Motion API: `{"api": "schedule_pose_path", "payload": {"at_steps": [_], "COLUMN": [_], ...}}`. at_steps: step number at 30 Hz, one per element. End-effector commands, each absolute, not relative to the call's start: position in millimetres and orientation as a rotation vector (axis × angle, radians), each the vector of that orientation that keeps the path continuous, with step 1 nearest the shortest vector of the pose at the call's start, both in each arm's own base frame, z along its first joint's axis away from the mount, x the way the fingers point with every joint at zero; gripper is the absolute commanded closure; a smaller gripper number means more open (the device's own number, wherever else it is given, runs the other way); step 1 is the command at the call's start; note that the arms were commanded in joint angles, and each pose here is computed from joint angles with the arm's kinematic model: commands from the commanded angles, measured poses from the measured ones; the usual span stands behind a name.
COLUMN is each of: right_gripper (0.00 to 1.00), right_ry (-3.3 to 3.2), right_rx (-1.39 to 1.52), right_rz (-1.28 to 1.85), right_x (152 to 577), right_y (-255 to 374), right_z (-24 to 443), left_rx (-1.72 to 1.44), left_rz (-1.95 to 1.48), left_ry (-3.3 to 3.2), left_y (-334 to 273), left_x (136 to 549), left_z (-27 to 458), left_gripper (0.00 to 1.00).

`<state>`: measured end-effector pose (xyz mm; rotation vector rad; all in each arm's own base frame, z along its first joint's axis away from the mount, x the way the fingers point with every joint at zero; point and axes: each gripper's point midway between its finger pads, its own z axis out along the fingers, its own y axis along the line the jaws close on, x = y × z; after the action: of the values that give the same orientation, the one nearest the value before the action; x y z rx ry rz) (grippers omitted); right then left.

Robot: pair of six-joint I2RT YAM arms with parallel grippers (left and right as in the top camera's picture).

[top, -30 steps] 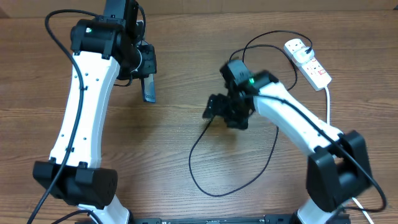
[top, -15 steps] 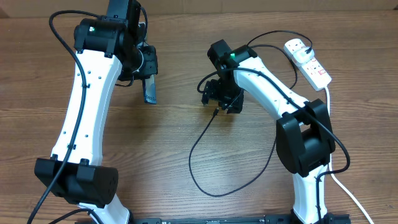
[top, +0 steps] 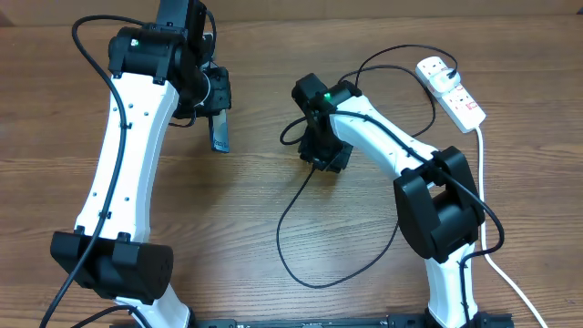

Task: Plug charger to phone and switch on socket
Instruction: 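Lower the right gripper onto the black cable's USB-C plug and grasp it, then lift the plug with the right gripper toward the phone's bottom port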

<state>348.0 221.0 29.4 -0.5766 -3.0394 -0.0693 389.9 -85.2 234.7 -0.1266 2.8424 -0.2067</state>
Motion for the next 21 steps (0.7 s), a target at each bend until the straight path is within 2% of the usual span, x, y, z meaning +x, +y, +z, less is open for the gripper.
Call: {"api": "schedule_pose_path", "payload": {"at_steps": [1,11,15,21], "right_gripper": [0.57,0.57,0.63,0.63], "right_ry": [-3.032,-3.042,-3.039,-3.020], "right_rx": [-0.565,-0.518,-0.524,-0.561], "right_rz": [-0.091,-0.189,-0.187,-0.169], "right_x": [343.9,347.3,345.8,339.1], "right_y": [222.0,232.0,231.1,228.1], "right_z": [24.7,16.0,12.2,2.2], "left_rx": [-0.086,-0.086,-0.087,-0.087], "left_rz": [-0.213,-0.212,-0.212,-0.212], "left_ry": [2.836,2.838,2.840,2.840], "left_y": [-89.4,-89.3,-89.3,-89.3], "left_x": [389.7,389.2,388.8,388.8], "left_z": [237.2,237.0,236.9,236.9], "left_gripper": [0.96,0.96,0.96,0.96]}}
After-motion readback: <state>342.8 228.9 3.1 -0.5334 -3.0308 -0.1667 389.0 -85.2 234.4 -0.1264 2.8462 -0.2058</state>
